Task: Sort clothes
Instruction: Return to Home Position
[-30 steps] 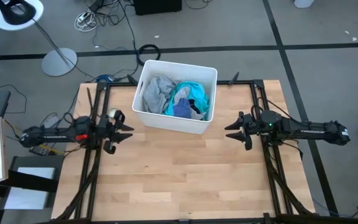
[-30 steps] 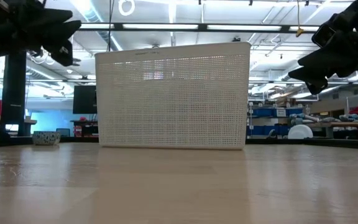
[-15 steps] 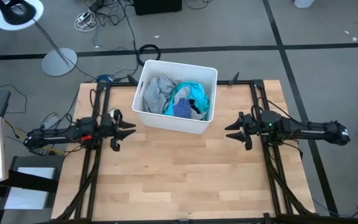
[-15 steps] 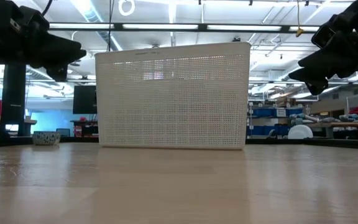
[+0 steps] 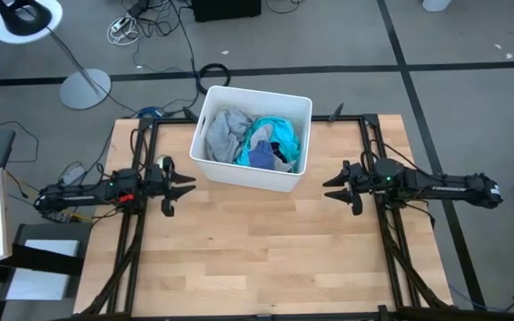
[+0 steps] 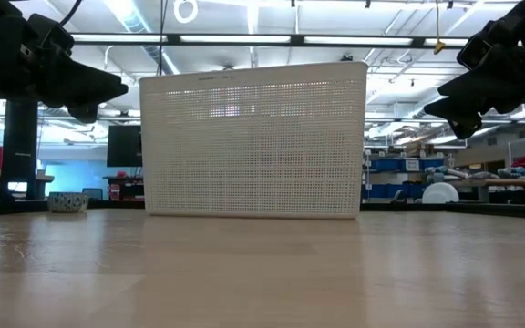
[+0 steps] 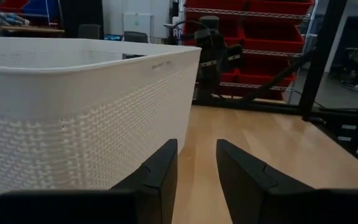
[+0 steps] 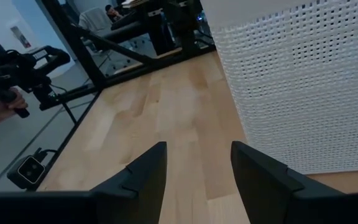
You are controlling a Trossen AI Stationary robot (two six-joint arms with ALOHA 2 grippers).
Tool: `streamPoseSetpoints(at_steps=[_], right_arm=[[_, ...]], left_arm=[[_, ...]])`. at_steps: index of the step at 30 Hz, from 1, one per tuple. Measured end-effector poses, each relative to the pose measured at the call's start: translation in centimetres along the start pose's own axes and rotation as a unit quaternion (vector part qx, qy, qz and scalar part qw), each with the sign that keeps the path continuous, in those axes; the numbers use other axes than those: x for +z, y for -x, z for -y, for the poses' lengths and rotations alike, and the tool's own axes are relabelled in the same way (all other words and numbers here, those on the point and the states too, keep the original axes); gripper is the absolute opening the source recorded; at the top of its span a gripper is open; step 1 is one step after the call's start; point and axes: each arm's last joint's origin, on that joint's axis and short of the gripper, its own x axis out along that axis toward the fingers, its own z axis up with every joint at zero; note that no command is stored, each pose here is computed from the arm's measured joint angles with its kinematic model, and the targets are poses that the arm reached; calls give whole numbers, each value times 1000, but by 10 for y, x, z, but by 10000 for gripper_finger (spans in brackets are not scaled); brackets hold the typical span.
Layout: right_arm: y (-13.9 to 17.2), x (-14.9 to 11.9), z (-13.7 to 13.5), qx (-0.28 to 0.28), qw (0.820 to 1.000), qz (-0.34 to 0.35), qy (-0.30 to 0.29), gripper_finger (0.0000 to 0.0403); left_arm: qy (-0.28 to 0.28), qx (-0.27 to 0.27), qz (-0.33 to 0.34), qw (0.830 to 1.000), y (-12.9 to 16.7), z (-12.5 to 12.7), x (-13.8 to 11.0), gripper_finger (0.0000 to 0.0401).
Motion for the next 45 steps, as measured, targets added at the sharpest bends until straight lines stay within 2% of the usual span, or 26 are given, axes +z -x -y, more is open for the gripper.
streamPoseSetpoints(at_steps=[7, 19, 22, 26, 31, 38, 45], right_arm=[[0, -1, 0, -4, 1000, -4, 2, 180], [0, -1, 1, -20, 999, -1, 50, 180], [0, 1, 2, -49, 998, 22, 29, 180], [-6, -11, 3, -27, 996, 69, 40, 180], [-7, -16, 1, -46, 996, 58, 53, 180], [-3, -12, 1, -73, 992, 95, 50, 180], [1, -11, -6, -59, 991, 109, 45, 180]], left_arm=[[1, -20, -1, 1000, 0, 1, 0, 117], [3, -26, 47, 999, 0, 2, 9, 117], [3, -26, 47, 999, 0, 2, 9, 117], [3, -26, 47, 999, 0, 2, 9, 117], [3, -27, 48, 998, 0, 2, 9, 117], [3, -27, 48, 998, 0, 2, 9, 117], [3, -27, 48, 998, 0, 2, 9, 117]])
